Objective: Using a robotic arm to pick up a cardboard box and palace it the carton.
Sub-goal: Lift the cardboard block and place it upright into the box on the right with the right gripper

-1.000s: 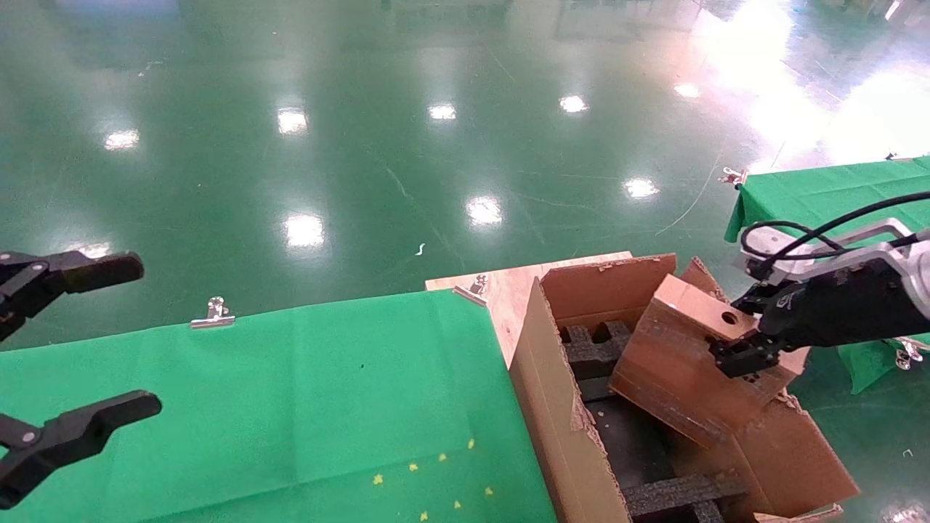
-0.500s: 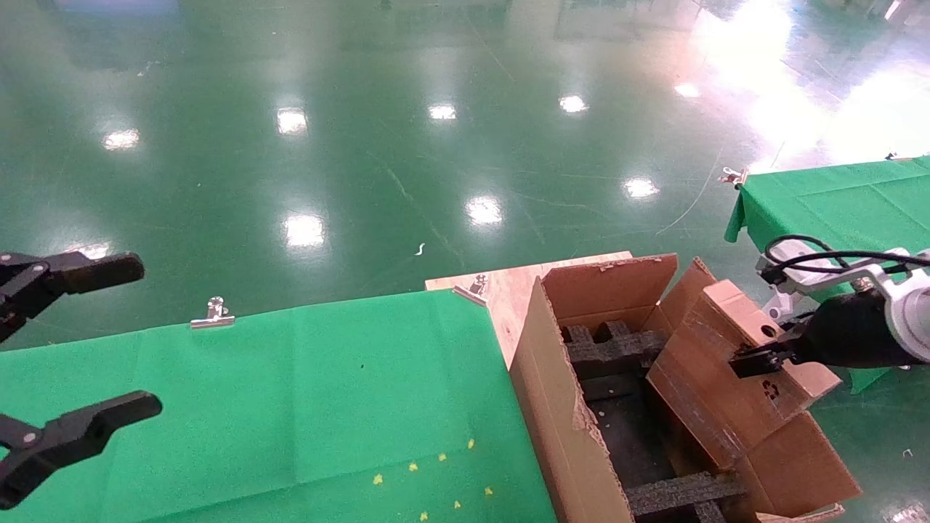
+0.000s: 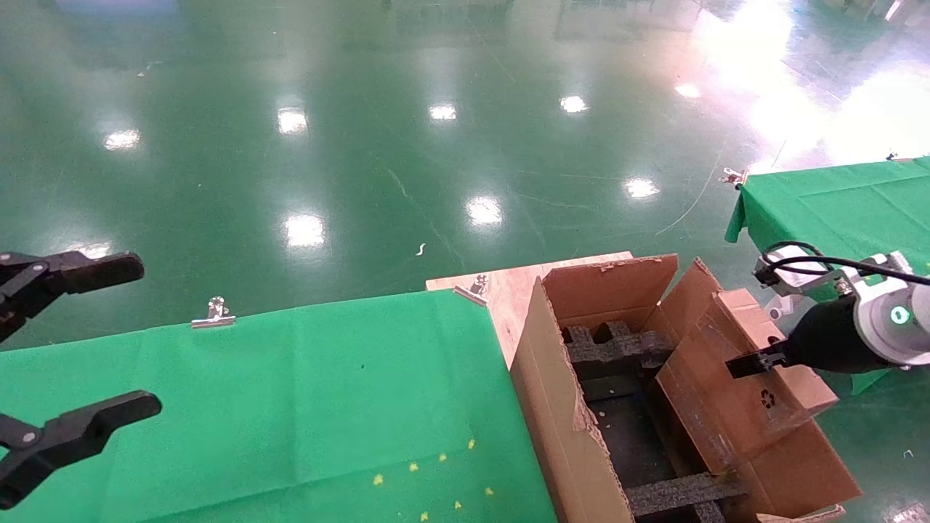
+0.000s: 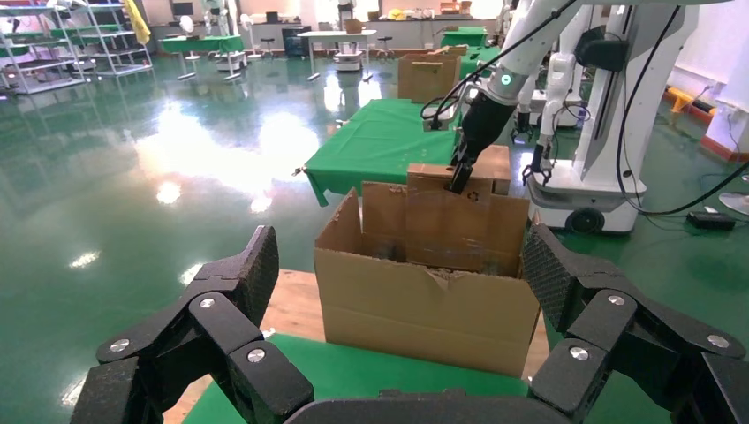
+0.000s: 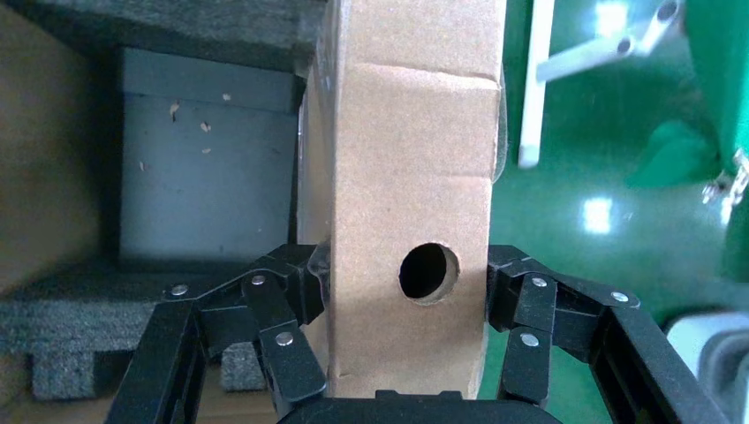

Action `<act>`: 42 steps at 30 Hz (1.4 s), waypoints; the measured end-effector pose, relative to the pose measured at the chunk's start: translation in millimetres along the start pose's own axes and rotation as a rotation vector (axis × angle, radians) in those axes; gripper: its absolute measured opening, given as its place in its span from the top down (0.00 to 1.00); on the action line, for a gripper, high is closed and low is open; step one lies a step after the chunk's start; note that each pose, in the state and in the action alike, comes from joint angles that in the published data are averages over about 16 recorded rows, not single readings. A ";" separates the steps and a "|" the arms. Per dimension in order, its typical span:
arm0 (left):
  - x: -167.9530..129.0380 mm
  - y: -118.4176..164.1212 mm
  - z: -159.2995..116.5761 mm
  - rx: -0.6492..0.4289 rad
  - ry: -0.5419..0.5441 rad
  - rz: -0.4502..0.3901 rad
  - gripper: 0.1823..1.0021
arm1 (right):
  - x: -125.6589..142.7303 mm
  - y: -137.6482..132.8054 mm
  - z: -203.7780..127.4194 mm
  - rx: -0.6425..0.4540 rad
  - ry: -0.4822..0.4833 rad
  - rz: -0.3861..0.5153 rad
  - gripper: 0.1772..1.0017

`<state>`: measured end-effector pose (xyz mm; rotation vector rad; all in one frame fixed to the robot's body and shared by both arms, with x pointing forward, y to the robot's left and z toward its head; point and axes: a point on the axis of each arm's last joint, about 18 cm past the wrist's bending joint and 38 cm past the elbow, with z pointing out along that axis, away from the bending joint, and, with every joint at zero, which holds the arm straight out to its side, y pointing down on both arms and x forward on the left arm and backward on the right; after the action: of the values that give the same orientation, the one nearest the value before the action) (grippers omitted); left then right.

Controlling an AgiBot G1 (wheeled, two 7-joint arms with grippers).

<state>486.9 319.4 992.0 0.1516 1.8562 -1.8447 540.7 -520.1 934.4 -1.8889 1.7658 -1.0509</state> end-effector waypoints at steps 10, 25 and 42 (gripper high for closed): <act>0.0 0.0 0.0 0.000 0.000 0.000 0.00 | -6.9 0.2 13.7 -0.010 0.022 0.062 0.88; 0.0 0.0 0.0 0.000 0.000 0.000 0.00 | -17.2 6.6 41.4 -0.021 0.034 0.059 0.88; 0.0 0.0 0.0 0.000 0.000 0.000 0.00 | -31.0 9.9 82.8 -0.031 0.011 0.025 0.88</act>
<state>486.9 319.4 992.0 0.1516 1.8562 -1.8447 594.3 -511.0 863.9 -1.8782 1.8173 -1.0325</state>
